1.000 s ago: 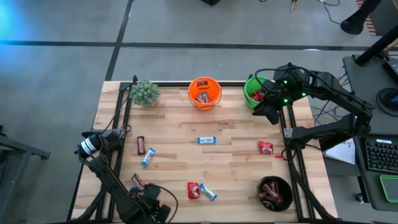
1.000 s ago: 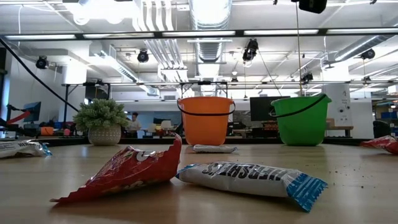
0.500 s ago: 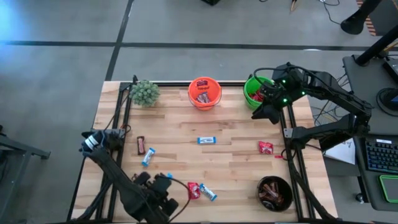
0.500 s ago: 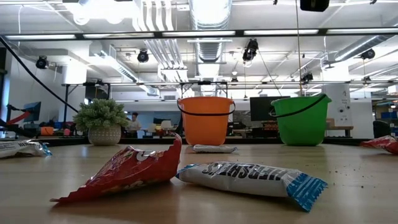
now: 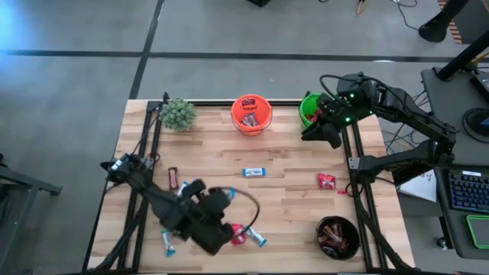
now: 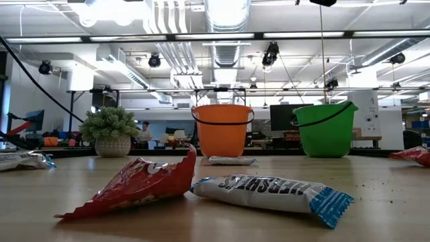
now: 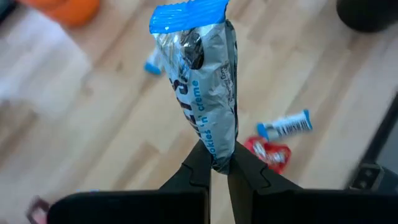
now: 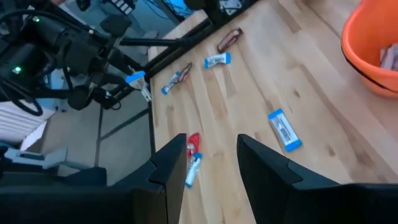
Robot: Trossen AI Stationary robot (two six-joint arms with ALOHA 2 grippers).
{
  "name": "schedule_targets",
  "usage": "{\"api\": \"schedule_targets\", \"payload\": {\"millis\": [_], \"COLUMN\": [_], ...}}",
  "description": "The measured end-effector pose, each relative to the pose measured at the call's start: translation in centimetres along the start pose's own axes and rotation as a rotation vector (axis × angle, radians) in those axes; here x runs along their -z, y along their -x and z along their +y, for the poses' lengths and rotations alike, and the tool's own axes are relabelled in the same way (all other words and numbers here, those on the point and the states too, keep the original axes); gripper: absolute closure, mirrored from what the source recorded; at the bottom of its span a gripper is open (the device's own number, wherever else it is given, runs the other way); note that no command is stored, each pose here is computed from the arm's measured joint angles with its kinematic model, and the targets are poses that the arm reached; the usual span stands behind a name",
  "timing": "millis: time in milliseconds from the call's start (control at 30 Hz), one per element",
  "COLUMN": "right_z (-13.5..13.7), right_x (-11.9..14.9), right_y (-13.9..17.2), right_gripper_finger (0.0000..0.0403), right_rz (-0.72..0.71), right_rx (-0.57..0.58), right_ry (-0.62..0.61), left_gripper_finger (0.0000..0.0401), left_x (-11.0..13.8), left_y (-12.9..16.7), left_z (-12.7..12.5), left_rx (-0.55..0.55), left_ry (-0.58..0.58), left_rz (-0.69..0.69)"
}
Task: Organize candy in baskets
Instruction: Put the white chocolate bar into the orange bucket
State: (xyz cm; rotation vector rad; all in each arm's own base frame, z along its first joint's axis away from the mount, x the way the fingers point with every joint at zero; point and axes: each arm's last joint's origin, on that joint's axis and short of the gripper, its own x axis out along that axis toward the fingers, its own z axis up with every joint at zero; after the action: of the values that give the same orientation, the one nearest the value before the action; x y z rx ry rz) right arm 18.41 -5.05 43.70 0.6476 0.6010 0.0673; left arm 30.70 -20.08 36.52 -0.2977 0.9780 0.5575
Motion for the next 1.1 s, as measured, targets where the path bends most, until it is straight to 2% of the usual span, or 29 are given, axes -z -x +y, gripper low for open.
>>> {"api": "schedule_targets", "payload": {"millis": [167,300,500,733,833,933,1100], "right_z": [-0.2,-0.6,-0.7,-1.1,-1.3,-1.7,-3.0], "right_x": [0.1,0.0,-0.1,-0.3,-0.4,-0.7,-1.8], "right_y": [-0.2,-0.2,-0.3,-0.2,-0.6,-1.5,-4.2], "right_gripper_finger": [0.0271,0.0271,0.0271,0.0271,0.0271,0.0271,0.0271], "right_rz": [-0.003,-0.052,-0.056,-0.108,-0.087,-0.047,-0.004], "right_rx": [0.031,0.146,0.17,0.305,0.311,0.324,0.342], "right_ry": [-0.05,-0.08,-0.035,-0.008,0.075,0.157,0.128], "left_gripper_finger": [0.04,0.04,0.04,0.04,0.04,0.04,0.04], "left_x": [-3.4,-6.0,-9.5,-12.6,-13.8,-14.9,-16.7], "left_y": [-0.5,-0.9,-1.4,-1.9,-2.3,-2.9,-4.0], "left_z": [1.7,3.3,6.0,9.1,10.7,12.4,15.3], "left_rx": [-0.023,-0.046,-0.08,-0.115,-0.137,-0.161,-0.207], "left_ry": [-0.055,-0.096,-0.154,-0.219,-0.242,-0.255,-0.269], "left_rz": [-0.043,-0.063,-0.088,-0.112,-0.103,-0.087,-0.059]}}
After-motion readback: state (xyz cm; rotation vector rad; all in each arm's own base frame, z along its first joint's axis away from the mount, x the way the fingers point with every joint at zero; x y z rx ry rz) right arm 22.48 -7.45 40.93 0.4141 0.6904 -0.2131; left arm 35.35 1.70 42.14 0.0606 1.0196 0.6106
